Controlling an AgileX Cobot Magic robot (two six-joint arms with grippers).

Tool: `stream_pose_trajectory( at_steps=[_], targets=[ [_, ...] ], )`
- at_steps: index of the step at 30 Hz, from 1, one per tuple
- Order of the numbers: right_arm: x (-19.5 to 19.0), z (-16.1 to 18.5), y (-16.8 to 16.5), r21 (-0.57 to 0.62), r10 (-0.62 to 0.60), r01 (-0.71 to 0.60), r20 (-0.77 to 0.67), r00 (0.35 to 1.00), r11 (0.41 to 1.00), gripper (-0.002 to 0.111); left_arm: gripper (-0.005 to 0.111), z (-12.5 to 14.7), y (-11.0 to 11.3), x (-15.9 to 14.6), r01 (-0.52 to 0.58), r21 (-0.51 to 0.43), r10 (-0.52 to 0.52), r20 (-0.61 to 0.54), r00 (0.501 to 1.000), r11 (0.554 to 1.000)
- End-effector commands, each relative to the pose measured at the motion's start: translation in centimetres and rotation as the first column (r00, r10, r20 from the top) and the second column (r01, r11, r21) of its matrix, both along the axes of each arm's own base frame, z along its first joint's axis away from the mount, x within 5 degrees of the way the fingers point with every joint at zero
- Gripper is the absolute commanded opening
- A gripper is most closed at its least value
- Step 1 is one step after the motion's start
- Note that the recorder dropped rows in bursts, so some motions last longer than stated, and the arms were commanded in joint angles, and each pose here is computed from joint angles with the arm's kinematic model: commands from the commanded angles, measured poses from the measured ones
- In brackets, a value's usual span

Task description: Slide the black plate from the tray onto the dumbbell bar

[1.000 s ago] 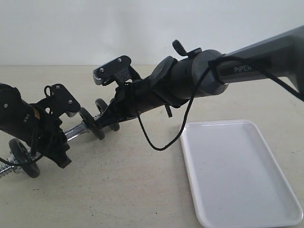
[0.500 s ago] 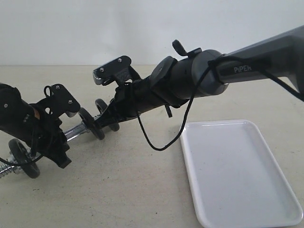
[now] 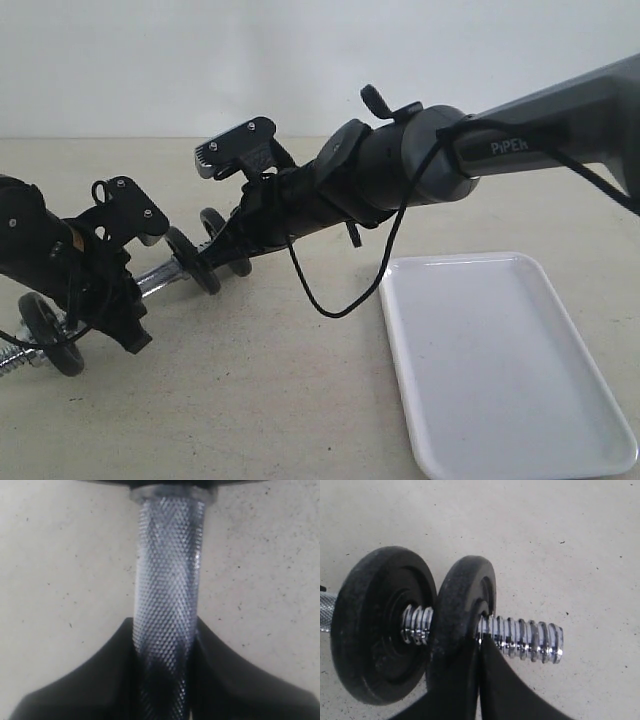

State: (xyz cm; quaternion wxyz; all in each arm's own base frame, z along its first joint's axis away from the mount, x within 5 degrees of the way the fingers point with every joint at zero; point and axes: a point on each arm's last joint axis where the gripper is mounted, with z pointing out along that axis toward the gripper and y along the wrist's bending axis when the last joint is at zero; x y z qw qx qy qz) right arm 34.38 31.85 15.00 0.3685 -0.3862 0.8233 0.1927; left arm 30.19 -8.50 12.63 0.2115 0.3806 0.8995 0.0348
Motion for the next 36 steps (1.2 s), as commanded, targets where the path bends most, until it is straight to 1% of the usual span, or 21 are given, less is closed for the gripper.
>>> stream_pose_trajectory(
  at_steps=[1,5,13,15,17,19,21,32,34,36],
  targets=[
    [-3.3,-0.2,2.2,0.033,0.178,-0.175,-0.15,0.972,0.984,0.0,0.004,4.4,-1.7,3.7,-0.023,-0.274,0.15,0.451,0.88,0.961],
    [-3.4,-0.2,2.2,0.034,0.183,-0.18,-0.156,0.971,0.983,0.0,0.004,4.4,-1.7,3.7,-0.052,-0.31,0.19,0.434,0.881,0.949],
    [-3.6,1.9,2.1,0.06,0.199,-0.193,-0.123,0.972,0.979,0.0,0.004,4.4,-1.8,3.7,-0.044,-0.301,0.179,0.438,0.881,0.953],
    [-3.6,2.5,2.1,0.065,0.204,-0.198,-0.107,0.973,0.978,0.0,0.004,4.4,-1.8,3.7,-0.012,-0.275,0.14,0.45,0.882,0.961],
    [-3.7,2.9,2.0,0.067,0.206,-0.2,-0.096,0.974,0.977,0.0,0.004,4.3,-2.0,3.6,0.065,-0.212,0.044,0.473,0.88,0.975],
    [-3.7,3.0,2.0,0.065,0.208,-0.203,-0.092,0.974,0.977,0.0,0.004,4.3,-2.2,3.5,0.12,-0.169,-0.024,0.484,0.875,0.978],
    [-3.7,3.0,2.0,0.065,0.208,-0.203,-0.092,0.974,0.977,0.0,0.004,4.3,-2.5,3.4,0.128,-0.167,-0.032,0.485,0.874,0.977],
    [-3.7,3.2,2.0,0.054,0.22,-0.216,-0.082,0.972,0.975,0.0,0.004,4.3,-2.4,3.4,0.127,-0.166,-0.032,0.48,0.877,0.978],
    [-3.9,3.6,1.9,0.051,0.237,-0.234,-0.079,0.968,0.971,0.0,0.004,4.2,-2.4,3.4,0.112,-0.181,-0.013,0.473,0.881,0.977],
    [-4.1,4.1,1.6,0.023,0.254,-0.253,-0.075,0.964,0.967,0.0,0.004,4.2,-2.4,3.4,0.091,-0.206,0.015,0.463,0.886,0.974]
  ],
)
